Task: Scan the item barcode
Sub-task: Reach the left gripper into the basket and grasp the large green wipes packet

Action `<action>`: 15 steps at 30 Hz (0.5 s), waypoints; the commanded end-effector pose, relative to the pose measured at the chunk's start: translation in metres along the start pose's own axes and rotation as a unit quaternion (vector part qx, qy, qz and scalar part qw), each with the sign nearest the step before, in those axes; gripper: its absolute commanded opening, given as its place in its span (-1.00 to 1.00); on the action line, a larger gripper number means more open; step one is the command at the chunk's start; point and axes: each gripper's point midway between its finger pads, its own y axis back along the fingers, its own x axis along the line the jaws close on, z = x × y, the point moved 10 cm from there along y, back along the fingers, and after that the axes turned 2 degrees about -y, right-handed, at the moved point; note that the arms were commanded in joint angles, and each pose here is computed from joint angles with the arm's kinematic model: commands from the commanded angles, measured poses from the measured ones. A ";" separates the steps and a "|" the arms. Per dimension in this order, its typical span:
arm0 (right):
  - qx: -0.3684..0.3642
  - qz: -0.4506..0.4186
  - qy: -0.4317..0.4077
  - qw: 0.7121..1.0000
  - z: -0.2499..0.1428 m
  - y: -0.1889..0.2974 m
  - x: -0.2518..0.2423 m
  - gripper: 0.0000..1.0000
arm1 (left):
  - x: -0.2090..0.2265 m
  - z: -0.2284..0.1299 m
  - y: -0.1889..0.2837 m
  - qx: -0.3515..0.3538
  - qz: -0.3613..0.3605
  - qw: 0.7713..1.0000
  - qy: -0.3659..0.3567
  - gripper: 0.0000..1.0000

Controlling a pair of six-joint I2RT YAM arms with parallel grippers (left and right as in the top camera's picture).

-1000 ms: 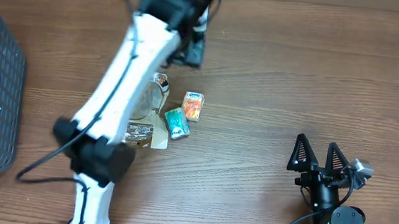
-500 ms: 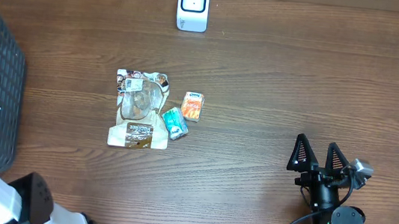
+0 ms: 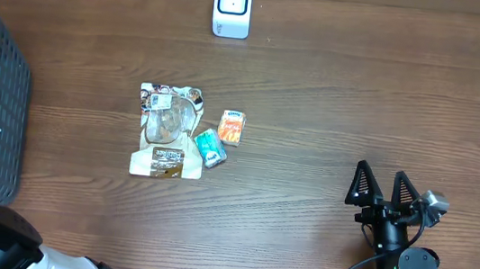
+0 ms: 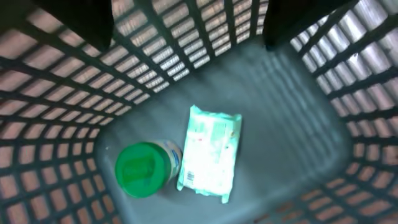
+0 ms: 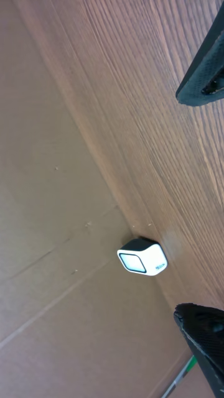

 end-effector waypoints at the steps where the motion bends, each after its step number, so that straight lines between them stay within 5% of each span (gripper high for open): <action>1: 0.000 -0.002 0.002 1.000 -0.002 0.000 -0.002 1.00 | 0.001 -0.008 -0.029 0.019 0.003 0.999 -0.036 0.33; 15: 0.000 -0.002 0.002 1.000 -0.002 0.000 -0.002 1.00 | -0.020 -0.007 -0.149 0.073 0.077 0.984 -0.145 0.46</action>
